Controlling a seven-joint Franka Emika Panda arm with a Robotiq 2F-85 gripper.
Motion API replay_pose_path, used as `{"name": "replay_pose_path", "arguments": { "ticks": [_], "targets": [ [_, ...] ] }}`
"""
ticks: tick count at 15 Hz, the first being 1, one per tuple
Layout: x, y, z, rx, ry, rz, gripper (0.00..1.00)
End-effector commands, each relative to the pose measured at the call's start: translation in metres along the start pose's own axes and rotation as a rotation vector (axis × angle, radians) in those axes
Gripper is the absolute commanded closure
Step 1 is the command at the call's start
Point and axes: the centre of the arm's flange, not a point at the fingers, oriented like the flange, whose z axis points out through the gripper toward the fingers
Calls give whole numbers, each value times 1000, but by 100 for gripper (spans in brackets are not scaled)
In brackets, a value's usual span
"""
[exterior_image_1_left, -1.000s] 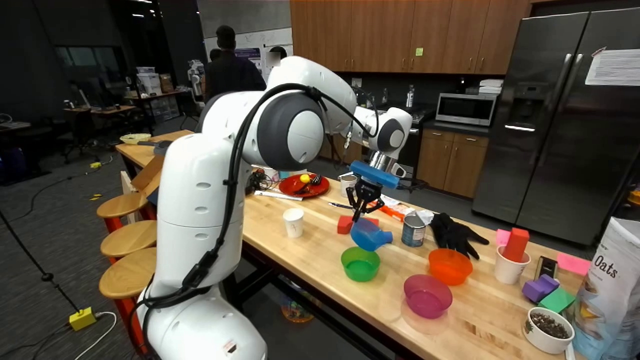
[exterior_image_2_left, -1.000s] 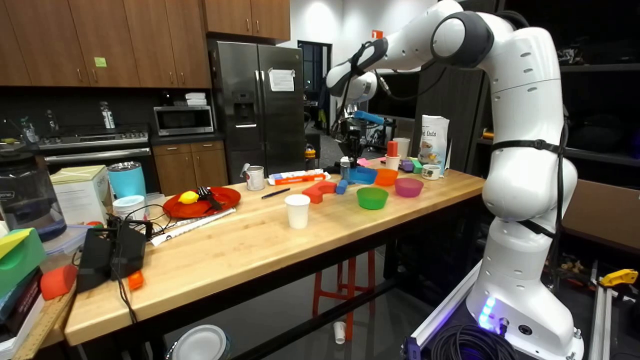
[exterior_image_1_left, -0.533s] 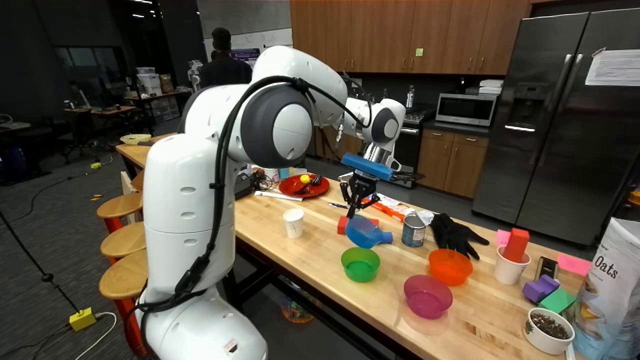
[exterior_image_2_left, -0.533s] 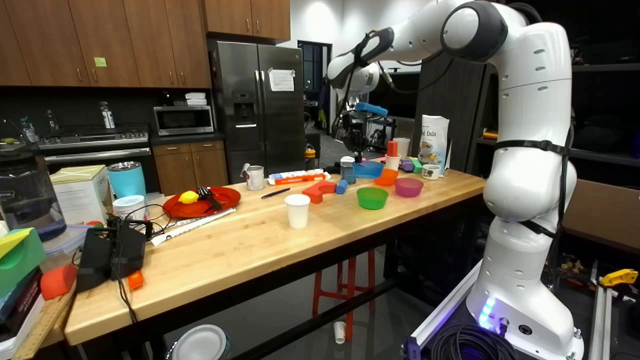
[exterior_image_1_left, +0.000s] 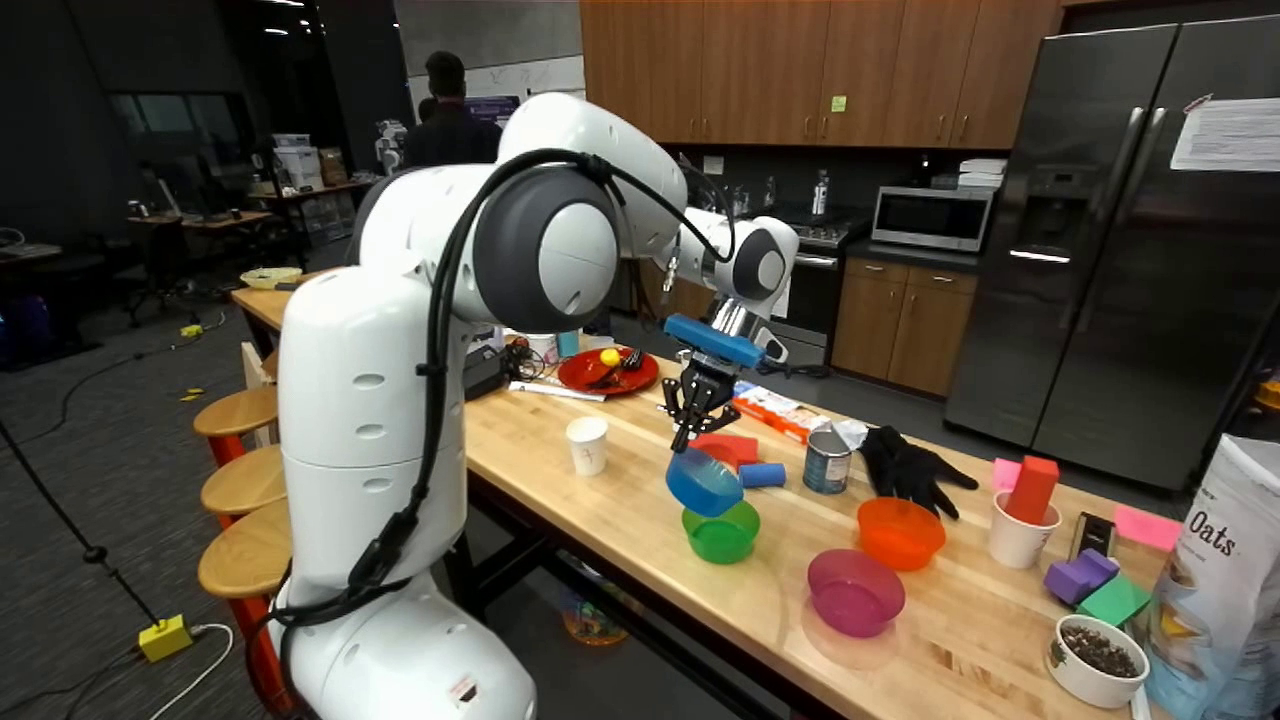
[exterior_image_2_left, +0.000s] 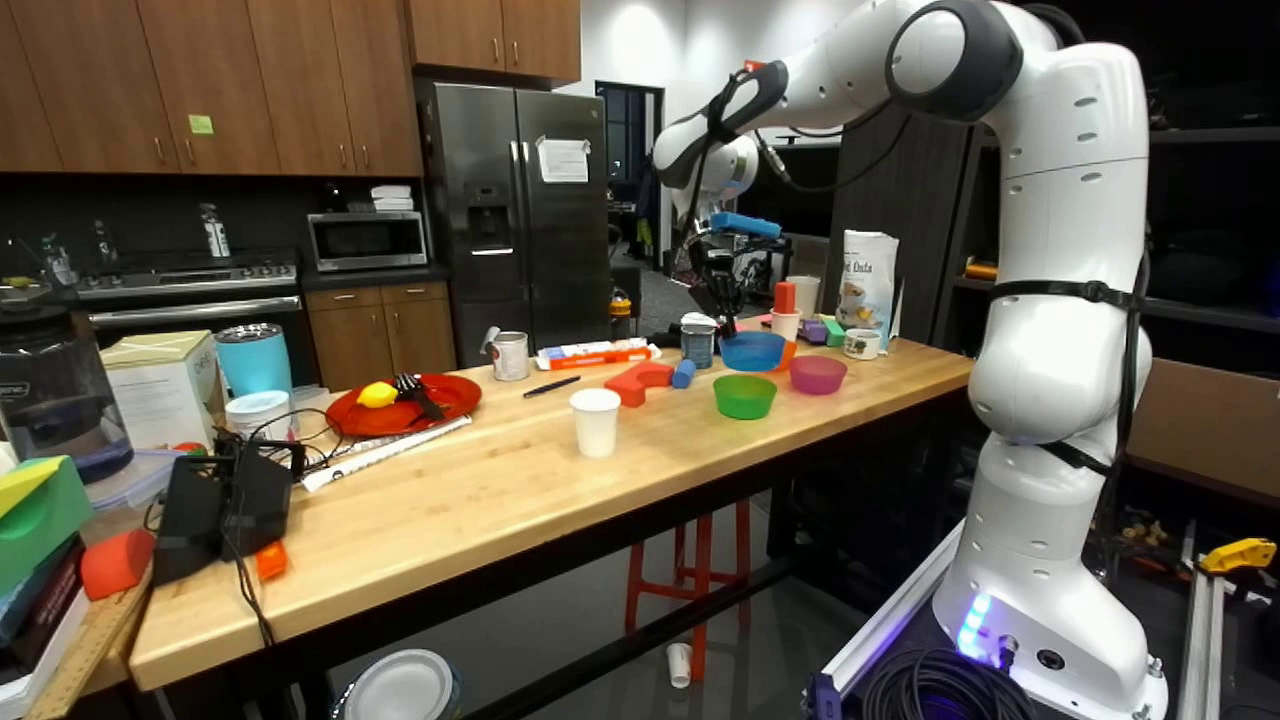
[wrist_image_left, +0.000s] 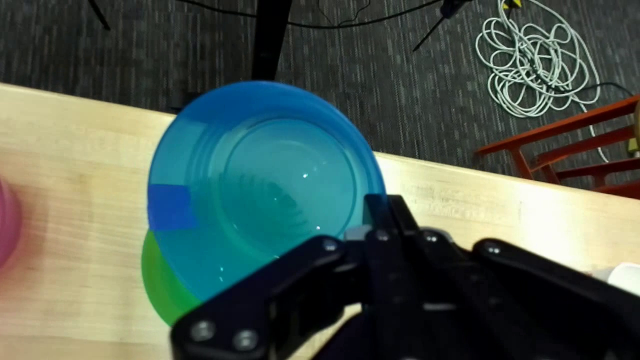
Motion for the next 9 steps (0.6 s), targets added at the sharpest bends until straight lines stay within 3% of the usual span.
{"name": "replay_pose_path", "arguments": {
  "ticks": [1,9],
  "targets": [
    [-8,1,7,14,-27,63,99],
    [2,9,8,-19,-48,179,99]
  ]
}}
